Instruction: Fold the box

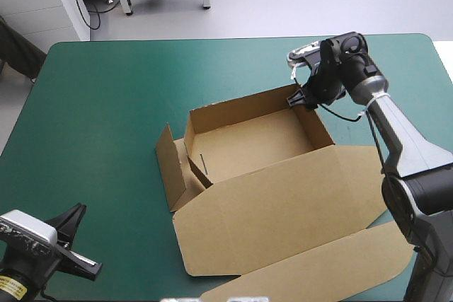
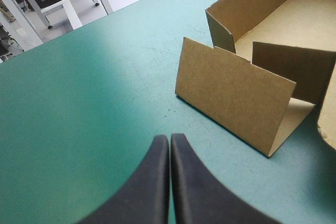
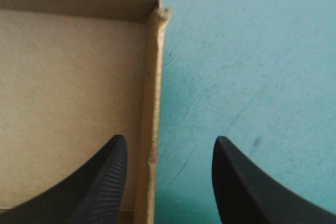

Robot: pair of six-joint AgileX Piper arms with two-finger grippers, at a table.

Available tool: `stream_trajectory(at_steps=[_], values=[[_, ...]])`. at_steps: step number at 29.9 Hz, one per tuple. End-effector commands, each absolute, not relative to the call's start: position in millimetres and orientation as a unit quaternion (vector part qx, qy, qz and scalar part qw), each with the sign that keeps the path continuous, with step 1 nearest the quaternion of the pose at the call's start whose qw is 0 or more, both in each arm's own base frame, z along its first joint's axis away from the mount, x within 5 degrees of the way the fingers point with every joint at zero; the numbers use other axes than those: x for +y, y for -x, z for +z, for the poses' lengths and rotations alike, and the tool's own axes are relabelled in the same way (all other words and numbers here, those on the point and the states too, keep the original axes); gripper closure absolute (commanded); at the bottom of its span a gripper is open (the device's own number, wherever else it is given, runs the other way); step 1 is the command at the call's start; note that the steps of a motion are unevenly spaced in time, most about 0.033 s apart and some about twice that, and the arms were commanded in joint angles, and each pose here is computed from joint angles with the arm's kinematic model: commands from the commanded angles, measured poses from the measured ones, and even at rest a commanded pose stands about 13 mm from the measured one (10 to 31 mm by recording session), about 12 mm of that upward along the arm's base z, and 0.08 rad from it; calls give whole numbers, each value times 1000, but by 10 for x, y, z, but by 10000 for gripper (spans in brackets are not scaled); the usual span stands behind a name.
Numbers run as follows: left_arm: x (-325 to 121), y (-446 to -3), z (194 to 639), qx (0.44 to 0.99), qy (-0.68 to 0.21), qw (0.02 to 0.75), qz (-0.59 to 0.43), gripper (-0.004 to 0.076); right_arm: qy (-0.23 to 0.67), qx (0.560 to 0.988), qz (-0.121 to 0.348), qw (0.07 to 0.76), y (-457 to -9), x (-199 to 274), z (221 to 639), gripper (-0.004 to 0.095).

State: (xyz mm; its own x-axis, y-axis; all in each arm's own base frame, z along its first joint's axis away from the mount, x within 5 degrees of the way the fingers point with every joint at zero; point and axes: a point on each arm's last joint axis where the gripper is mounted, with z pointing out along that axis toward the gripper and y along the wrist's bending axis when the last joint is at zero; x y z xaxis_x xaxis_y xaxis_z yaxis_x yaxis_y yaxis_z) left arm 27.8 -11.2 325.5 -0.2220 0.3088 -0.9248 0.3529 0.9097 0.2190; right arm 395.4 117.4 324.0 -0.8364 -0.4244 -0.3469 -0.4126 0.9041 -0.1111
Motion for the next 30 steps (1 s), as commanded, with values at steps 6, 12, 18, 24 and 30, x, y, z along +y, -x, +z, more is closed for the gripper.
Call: stream_trajectory(at_steps=[6,12,18,24,30], values=[[-123,-309,3377,762,-201,615,-25,731,217,958,-1,187,-4044,1227,2957,499],[-123,-309,3377,762,-201,615,-25,731,205,962,3,181,-4068,1239,2904,835],[-123,-309,3377,762,-201,615,-25,731,188,965,-44,180,-4016,1129,3109,928],[-123,-309,3377,762,-201,615,-25,731,168,955,-48,239,-3890,1009,3626,928],[-129,-339,3382,749,-196,632,-25,731,144,933,-41,327,-3545,814,4293,928]])
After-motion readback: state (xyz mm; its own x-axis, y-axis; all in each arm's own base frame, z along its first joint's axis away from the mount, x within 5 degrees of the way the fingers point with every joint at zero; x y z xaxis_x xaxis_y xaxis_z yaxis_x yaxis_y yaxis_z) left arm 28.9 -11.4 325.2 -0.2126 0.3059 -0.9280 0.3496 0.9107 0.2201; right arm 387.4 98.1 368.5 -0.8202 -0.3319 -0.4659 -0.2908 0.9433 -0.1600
